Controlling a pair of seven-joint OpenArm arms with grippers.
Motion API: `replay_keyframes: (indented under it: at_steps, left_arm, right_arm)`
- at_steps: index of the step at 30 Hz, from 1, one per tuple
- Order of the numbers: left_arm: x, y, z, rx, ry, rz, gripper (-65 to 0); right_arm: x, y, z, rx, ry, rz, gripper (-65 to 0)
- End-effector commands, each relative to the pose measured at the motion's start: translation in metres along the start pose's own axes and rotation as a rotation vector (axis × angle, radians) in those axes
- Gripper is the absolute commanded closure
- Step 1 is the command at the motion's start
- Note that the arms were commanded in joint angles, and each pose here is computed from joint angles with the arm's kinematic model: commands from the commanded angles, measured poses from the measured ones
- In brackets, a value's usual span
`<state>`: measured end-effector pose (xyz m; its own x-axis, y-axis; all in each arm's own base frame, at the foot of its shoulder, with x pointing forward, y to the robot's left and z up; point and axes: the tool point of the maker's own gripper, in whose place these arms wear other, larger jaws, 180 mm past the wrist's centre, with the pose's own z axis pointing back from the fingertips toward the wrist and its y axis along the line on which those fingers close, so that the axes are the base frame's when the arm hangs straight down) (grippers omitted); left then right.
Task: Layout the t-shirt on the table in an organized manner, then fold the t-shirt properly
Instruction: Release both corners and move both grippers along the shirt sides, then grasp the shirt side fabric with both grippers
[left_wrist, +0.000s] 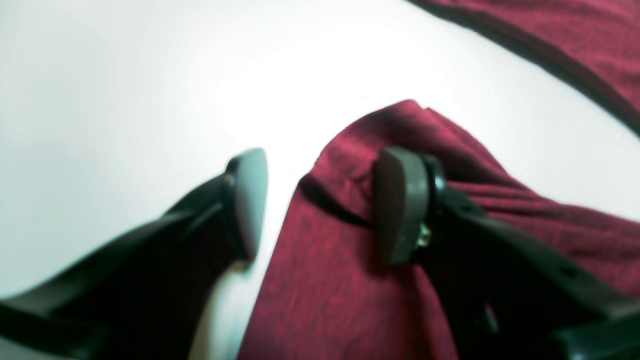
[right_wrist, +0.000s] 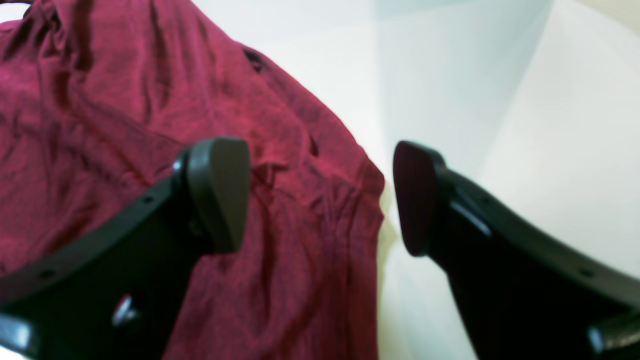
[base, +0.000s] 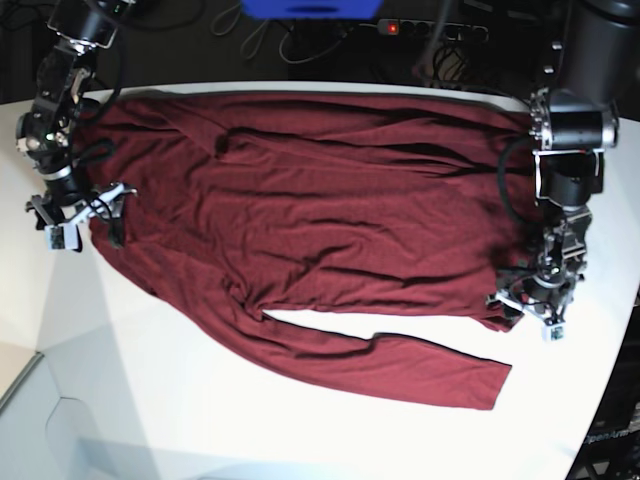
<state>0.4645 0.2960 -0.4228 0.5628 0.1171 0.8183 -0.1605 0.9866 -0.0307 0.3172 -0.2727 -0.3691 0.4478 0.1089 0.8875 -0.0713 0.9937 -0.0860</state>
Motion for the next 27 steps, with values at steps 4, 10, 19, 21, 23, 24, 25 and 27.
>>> replay_keyframes:
  at_steps: [4,10,19,21,23,24,25,27]
  left_arm:
    - [0.021,-0.001,-0.001,-0.010,-0.052,-0.026,-33.8]
    - [0.017,-0.004,-0.001,-0.015,-0.040,-0.035,-32.5]
    - [0.024,-0.004,-0.001,-0.016,-0.058,-0.023,-1.2]
    - [0.025,-0.003,0.000,-0.016,-0.062,-0.014,0.0]
    - [0.027,0.000,0.000,-0.013,-0.067,0.018,-0.1]
    - [0.028,0.001,0.000,-0.013,-0.070,0.034,-0.1]
    - [0.029,0.002,0.001,-0.014,-0.073,0.048,-0.1]
    - [0.031,0.006,0.001,-0.009,-0.080,0.074,-0.1]
  right_arm:
    - [0.019,-0.004,0.000,-0.002,-0.059,0.019,-44.7]
    - [0.019,-0.004,0.000,0.000,-0.059,0.019,-44.5]
    - [0.043,0.023,-0.016,0.079,-0.102,0.060,-44.8]
    - [0.052,0.041,-0.025,0.125,-0.112,0.081,-44.8]
    - [0.060,0.053,-0.033,0.161,-0.122,0.100,-44.8]
    - [0.062,0.058,-0.038,0.178,-0.120,0.103,-44.8]
    - [0.066,0.062,-0.044,0.191,-0.122,0.105,-44.8]
    - [0.070,0.065,-0.058,0.204,-0.116,0.090,-44.8]
